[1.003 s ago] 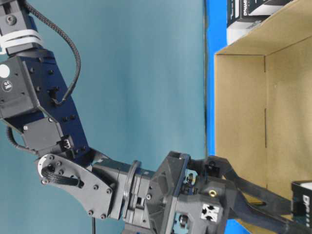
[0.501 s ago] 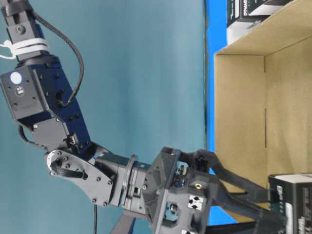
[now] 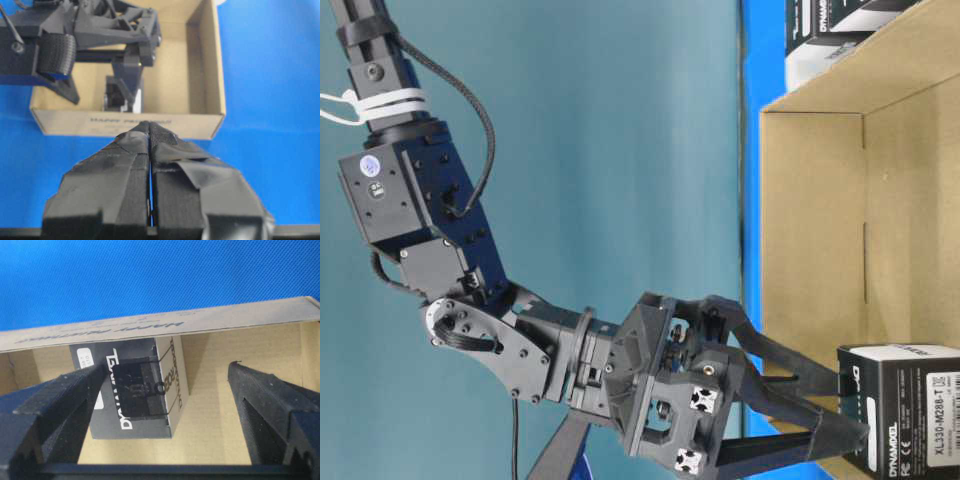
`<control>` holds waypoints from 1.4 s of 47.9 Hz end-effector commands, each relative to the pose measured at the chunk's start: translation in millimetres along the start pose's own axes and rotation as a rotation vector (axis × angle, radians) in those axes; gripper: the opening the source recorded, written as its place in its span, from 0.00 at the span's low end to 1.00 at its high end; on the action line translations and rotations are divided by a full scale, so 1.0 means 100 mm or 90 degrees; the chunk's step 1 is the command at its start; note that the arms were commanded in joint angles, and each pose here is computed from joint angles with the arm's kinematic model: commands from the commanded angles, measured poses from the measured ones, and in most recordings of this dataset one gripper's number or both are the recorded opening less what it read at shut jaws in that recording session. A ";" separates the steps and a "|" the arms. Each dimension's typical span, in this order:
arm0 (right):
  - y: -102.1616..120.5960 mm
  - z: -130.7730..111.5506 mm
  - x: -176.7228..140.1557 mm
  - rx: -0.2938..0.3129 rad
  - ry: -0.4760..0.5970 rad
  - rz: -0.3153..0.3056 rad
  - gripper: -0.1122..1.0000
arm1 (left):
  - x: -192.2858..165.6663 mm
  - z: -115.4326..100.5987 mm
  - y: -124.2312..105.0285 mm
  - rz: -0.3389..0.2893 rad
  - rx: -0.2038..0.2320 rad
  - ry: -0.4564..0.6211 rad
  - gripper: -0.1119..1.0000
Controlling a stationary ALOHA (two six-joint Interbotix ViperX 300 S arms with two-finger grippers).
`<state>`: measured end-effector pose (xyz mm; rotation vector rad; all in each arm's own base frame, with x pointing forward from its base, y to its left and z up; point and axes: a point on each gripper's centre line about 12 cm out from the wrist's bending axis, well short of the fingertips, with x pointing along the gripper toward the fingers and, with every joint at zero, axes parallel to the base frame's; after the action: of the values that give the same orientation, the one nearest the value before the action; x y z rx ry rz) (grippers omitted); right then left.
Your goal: Pick the box from inside the cardboard box.
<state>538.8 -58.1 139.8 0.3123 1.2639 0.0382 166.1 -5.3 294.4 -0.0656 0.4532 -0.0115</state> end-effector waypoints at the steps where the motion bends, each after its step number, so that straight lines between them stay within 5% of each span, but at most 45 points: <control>1: 0.02 0.01 0.01 -0.006 -0.005 -0.002 0.99 | -0.01 0.06 0.00 0.000 -0.001 -0.009 0.06; 24: 0.31 0.19 -0.55 -0.035 -0.023 0.015 0.99 | -0.01 0.06 -0.01 -0.002 -0.003 -0.010 0.06; 43: 0.68 0.40 -1.94 -0.117 -0.025 0.026 0.99 | -0.02 0.07 0.00 -0.001 -0.002 -0.013 0.06; 52: 0.79 0.47 -2.44 -0.122 -0.103 0.021 0.99 | -0.02 0.08 -0.01 -0.001 -0.003 -0.016 0.06; 67: 0.71 0.46 -2.42 -0.106 -0.089 0.013 0.99 | -0.03 0.08 -0.01 -0.001 -0.015 -0.018 0.06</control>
<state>518.3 -46.4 395.7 0.1827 1.1060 0.1423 165.6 -5.3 295.1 -0.0884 0.4488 -0.0066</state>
